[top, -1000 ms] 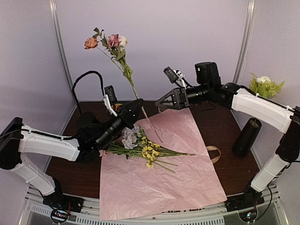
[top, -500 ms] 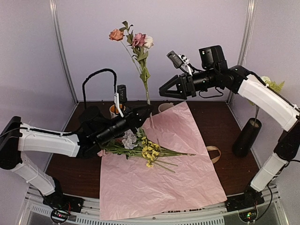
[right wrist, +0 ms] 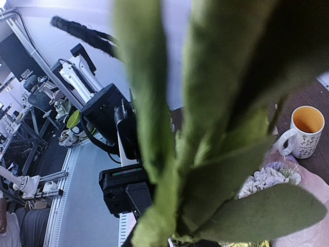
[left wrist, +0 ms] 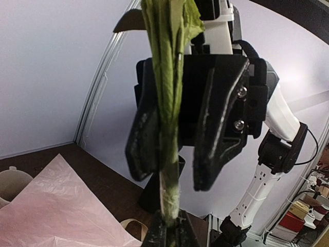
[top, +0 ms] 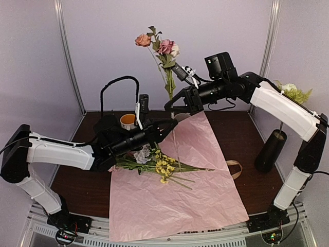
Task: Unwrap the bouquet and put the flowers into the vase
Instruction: Pass from the right arm to the left
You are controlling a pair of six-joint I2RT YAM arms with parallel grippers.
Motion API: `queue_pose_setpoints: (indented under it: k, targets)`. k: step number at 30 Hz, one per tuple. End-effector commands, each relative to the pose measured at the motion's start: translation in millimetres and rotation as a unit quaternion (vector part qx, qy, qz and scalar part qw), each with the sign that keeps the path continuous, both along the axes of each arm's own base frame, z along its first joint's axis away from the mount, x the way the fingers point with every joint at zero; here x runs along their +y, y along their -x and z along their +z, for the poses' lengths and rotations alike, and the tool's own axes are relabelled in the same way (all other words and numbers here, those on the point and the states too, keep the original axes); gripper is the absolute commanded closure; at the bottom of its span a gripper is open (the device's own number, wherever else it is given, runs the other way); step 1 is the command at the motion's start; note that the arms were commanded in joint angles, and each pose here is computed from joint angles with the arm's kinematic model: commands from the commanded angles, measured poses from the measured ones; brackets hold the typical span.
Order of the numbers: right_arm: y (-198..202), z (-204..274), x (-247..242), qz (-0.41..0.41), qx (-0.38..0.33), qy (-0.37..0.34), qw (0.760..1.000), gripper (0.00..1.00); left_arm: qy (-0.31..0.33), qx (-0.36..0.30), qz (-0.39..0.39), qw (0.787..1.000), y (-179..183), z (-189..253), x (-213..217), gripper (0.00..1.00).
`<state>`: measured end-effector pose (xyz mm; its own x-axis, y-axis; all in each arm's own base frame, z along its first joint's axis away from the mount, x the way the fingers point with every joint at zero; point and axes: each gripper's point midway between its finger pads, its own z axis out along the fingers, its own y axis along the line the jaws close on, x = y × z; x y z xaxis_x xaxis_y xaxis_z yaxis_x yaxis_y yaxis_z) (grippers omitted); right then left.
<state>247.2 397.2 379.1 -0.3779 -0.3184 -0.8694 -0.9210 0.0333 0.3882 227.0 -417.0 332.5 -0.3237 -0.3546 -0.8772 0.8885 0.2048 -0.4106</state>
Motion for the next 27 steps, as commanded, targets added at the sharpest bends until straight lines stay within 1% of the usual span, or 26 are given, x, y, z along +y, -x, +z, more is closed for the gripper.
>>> queue_pose_setpoints:
  k: [1, 10, 11, 13, 15, 16, 17, 18, 20, 23, 27]
  targets:
    - [-5, 11, 4, -0.008, -0.009, -0.012, 1.0, 0.79, 0.02, -0.012, -0.007, 1.0, 1, 16, 1, 1.0]
    - [-17, 16, -2, -0.044, -0.01, -0.01, 0.999, 0.78, 0.017, -0.009, -0.002, 1.0, 0, 13, 2, 1.0]
    - [-18, 17, -2, -0.047, -0.01, -0.011, 0.999, 0.81, 0.017, -0.007, -0.001, 1.0, 0, 13, 2, 1.0]
    - [-18, 19, -4, -0.048, -0.009, -0.012, 0.999, 0.99, 0.015, -0.006, 0.001, 1.0, -1, 11, 2, 1.0]
    - [-17, 19, -4, -0.049, -0.01, -0.013, 0.999, 1.0, 0.011, -0.003, 0.004, 1.0, -3, 10, 1, 1.0]
    - [-16, 21, -5, -0.048, -0.011, -0.014, 0.999, 1.0, 0.005, -0.001, 0.008, 1.0, -5, 9, 1, 0.9]
    - [-16, 23, -6, -0.049, -0.013, -0.015, 0.999, 1.0, -0.003, 0.004, 0.016, 1.0, -8, 7, 0, 0.75]
    - [-16, 26, -9, -0.05, -0.018, -0.018, 0.998, 1.0, -0.016, 0.011, 0.027, 0.999, -12, 2, 1, 0.64]
    - [-19, 37, -18, -0.058, -0.036, -0.021, 0.997, 1.0, -0.044, 0.023, 0.048, 0.998, -19, -7, 3, 0.46]
    - [-34, 52, -40, -0.091, -0.062, -0.019, 0.994, 1.0, -0.079, 0.008, 0.052, 0.995, -16, -13, 7, 0.41]
    - [-68, 68, -87, -0.166, -0.086, -0.016, 0.982, 1.0, -0.118, -0.002, 0.051, 0.992, -9, -24, 14, 0.4]
